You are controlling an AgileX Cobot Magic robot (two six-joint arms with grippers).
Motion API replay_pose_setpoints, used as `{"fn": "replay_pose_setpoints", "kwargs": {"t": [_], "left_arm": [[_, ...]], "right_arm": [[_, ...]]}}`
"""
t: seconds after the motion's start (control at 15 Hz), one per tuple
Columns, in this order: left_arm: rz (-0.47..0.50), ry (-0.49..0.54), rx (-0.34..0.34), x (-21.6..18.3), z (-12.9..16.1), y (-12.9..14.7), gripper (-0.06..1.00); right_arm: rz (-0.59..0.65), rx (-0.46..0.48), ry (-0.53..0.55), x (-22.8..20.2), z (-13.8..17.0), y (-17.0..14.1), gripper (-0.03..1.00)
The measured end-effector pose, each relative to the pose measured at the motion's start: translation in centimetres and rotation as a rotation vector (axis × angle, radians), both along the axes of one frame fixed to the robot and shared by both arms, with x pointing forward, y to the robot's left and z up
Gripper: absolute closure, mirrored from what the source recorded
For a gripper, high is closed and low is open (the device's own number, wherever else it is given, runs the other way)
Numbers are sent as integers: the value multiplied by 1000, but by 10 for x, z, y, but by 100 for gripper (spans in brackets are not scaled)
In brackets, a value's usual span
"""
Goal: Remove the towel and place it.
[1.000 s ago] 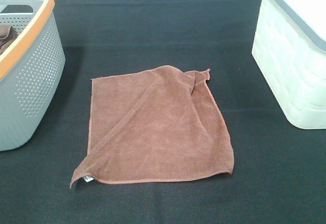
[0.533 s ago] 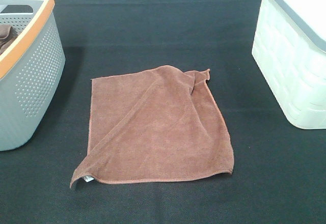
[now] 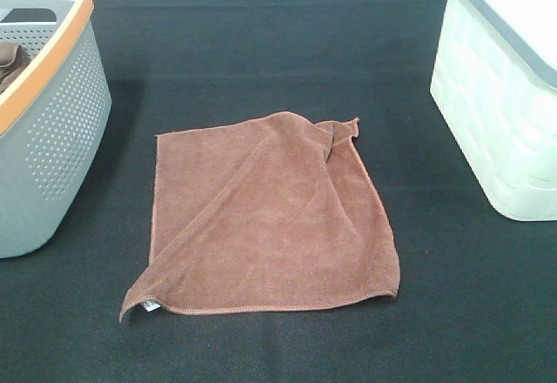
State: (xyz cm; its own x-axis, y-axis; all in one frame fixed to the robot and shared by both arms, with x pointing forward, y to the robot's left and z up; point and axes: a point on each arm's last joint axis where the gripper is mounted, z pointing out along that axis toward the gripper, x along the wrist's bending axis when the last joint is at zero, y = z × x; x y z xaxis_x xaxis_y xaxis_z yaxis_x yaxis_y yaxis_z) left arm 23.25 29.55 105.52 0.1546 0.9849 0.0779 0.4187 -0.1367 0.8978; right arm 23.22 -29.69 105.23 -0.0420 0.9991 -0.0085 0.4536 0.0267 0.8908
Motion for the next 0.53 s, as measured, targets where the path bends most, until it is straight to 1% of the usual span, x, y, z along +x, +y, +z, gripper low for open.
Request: {"fn": "replay_pose_setpoints", "kwargs": {"t": [0.53], "left_arm": [[0,0,0,0,0,0,16]], "right_arm": [[0,0,0,0,0,0,22]]}}
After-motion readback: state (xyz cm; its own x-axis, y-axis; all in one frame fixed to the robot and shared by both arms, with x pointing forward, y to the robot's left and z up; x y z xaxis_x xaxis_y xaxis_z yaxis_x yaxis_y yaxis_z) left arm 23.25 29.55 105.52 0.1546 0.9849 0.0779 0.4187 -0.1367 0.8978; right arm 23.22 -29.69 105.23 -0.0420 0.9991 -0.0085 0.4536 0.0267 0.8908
